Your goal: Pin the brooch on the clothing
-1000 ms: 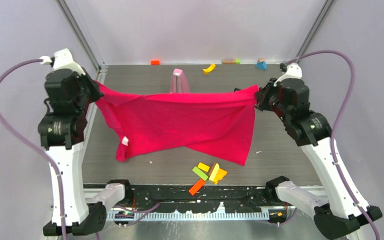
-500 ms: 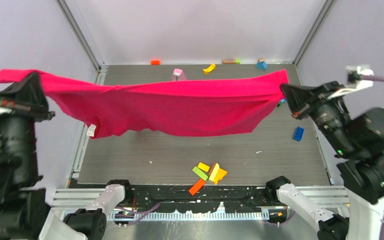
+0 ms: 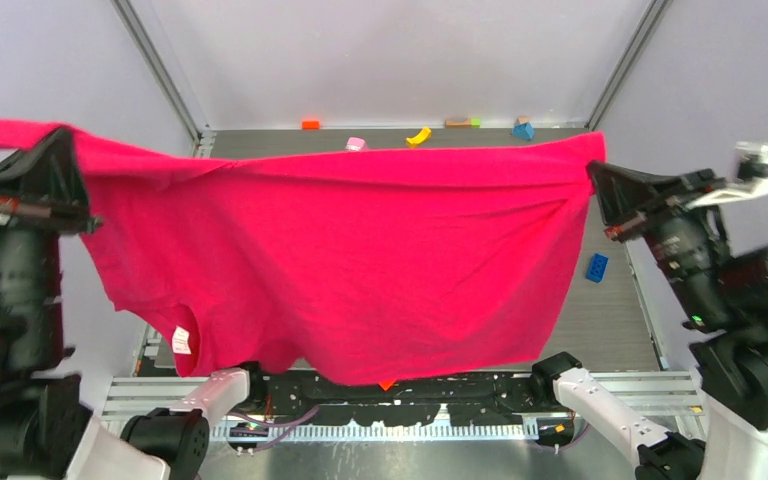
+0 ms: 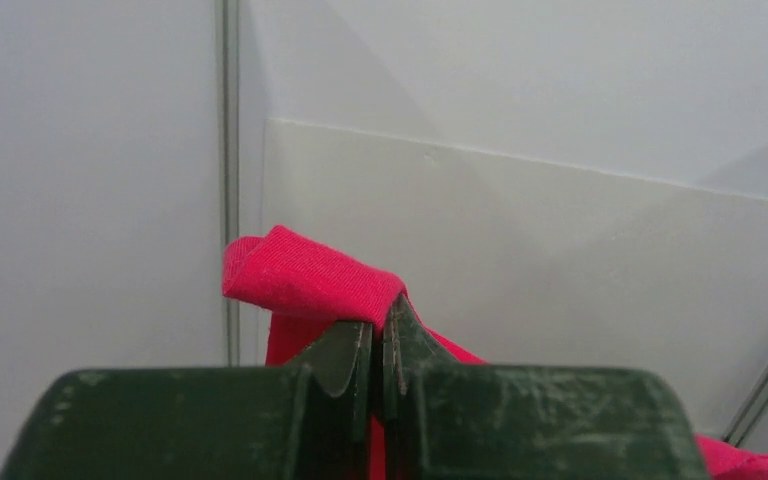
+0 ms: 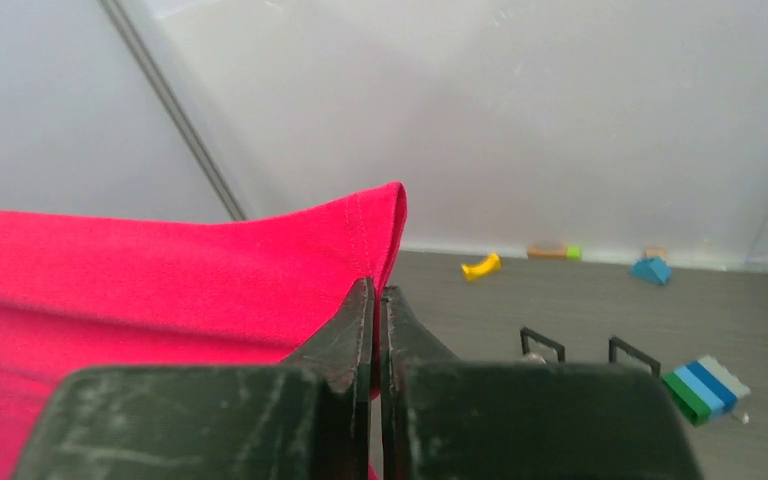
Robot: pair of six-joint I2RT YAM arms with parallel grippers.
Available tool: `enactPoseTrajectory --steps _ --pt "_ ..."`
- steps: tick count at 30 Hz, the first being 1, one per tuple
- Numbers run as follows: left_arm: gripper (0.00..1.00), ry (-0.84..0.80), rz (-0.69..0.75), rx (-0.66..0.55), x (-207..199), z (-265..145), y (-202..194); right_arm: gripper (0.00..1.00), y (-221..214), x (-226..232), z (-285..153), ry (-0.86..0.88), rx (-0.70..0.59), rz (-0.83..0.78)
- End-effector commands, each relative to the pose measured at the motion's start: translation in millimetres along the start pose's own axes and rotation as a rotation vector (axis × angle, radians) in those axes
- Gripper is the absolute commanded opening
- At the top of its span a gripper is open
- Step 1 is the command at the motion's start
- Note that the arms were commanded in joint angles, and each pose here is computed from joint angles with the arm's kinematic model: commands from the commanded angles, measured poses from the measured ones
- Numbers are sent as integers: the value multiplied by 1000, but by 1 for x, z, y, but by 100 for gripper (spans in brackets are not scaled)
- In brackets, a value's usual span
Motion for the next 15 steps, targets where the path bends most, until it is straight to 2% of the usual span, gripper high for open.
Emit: enactPoseTrajectory --steps 1,3,4,5,6,7,8,9,10,11,12,13,14,15 --pt "0 117 79 137 20 80 -58 1 -48 -15 54 -172 111 -35" --pt "0 190 126 226 35 114 -98 1 -80 -18 83 -206 163 -43" --pt "0 229 154 267 44 132 -121 1 -87 -20 96 -227 141 -40" --pt "0 272 185 317 55 151 -147 1 -117 -21 116 -237 202 -48" --pt "0 313 226 372 67 169 -177 1 -126 -22 130 -250 185 -45" --pt "0 353 250 428 80 185 -208 1 -162 -23 149 -261 262 -58" --pt "0 390 270 484 94 201 -240 1 -170 -24 164 -276 230 -50" --pt "0 420 288 543 106 214 -273 1 -205 -25 183 -284 306 -62" --pt "0 441 304 607 116 226 -305 1 -215 -25 197 -285 294 -59" --pt "3 492 328 681 138 238 -341 1 -245 -25 217 -281 366 -70" --pt "14 520 343 727 150 246 -363 16 -277 -24 235 -255 438 -74" --pt "33 530 354 786 157 252 -385 29 -280 -23 248 -239 443 -71" --pt "56 529 358 837 161 256 -399 56 -311 -21 261 -207 535 -78" --pt "73 527 360 879 164 260 -412 65 -309 -20 274 -199 534 -76"
Point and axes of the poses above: each gripper's point midway between its finger pads, its own z axis out along the fingers, its own x axis along the line the jaws close on, y = z × x, the point moved 9 cm from there along -z, back along the fingers, and after that the axes turned 13 degrees about -z, right-handed, at the moved point
